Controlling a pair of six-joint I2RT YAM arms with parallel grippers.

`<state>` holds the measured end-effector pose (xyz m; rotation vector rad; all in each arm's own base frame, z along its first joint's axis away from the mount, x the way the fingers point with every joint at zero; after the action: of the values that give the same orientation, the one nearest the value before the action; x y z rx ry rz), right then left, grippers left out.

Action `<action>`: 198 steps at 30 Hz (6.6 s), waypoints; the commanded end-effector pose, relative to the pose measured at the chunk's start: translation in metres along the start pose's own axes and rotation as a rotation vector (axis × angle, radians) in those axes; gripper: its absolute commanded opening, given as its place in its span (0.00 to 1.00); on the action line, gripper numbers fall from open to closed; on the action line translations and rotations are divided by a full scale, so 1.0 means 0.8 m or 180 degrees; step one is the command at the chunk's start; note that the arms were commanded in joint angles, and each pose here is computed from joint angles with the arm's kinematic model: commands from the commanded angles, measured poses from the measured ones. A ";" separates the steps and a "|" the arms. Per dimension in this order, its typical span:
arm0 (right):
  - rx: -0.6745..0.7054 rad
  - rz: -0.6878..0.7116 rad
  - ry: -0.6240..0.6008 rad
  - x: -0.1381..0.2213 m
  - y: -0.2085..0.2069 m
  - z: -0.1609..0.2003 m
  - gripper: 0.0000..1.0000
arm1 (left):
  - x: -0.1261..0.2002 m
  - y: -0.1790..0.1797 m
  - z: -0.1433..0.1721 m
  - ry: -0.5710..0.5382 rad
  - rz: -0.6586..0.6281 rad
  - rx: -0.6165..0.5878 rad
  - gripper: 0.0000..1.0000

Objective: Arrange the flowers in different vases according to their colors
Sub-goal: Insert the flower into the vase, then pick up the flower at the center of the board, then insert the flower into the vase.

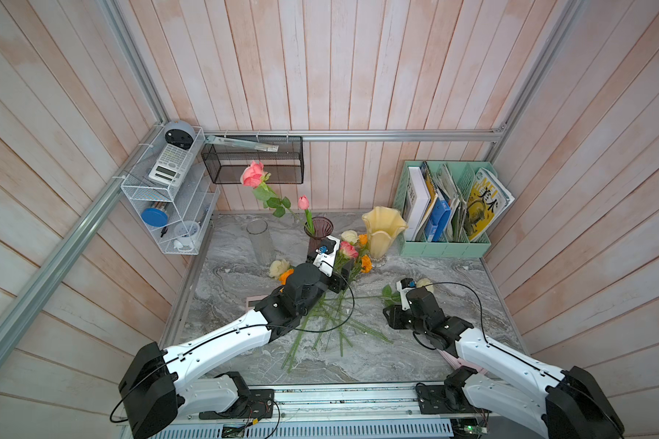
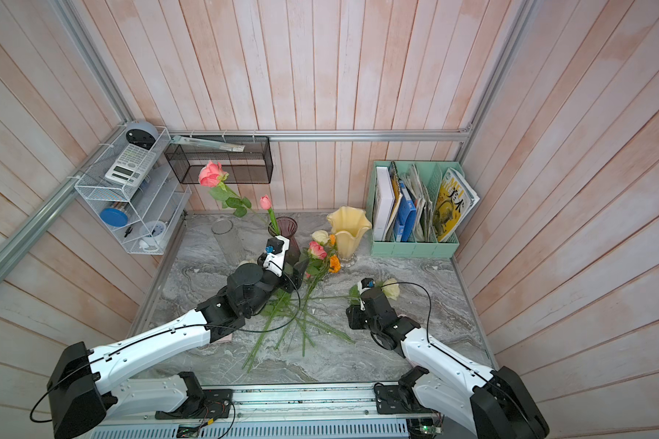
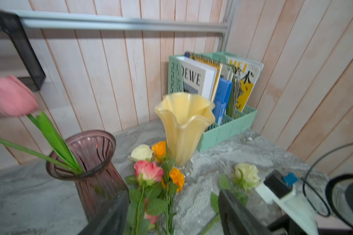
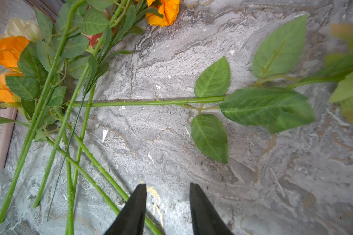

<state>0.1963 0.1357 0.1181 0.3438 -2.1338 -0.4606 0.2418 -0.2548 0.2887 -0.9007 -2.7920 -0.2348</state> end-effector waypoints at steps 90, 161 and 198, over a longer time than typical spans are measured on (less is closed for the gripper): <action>-0.0141 0.0089 0.0193 -0.010 -0.011 0.016 0.41 | -0.008 0.020 0.120 0.1493 0.0136 0.0093 0.00; 0.0064 0.0086 0.0650 -0.045 -0.013 0.020 0.40 | -0.110 0.011 -0.232 -0.2827 0.0356 0.0347 0.00; 0.0005 -0.0107 0.0700 -0.048 -0.013 0.026 0.40 | -0.238 0.018 -0.098 -0.2015 -0.0083 0.0105 0.51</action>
<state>0.2089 0.1497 0.0796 0.4265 -1.9554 -0.4354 0.4222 -0.3776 0.2912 -1.0963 -3.2882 0.0260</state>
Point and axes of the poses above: each gripper's point midway between its finger pads, its own x axis back along the fingers, its own y axis along the line the jaws close on, z = x × y, the point moved 7 cm from there along x, back along the fingers, and after that the axes turned 7 degrees about -x, right-handed, at the moved point
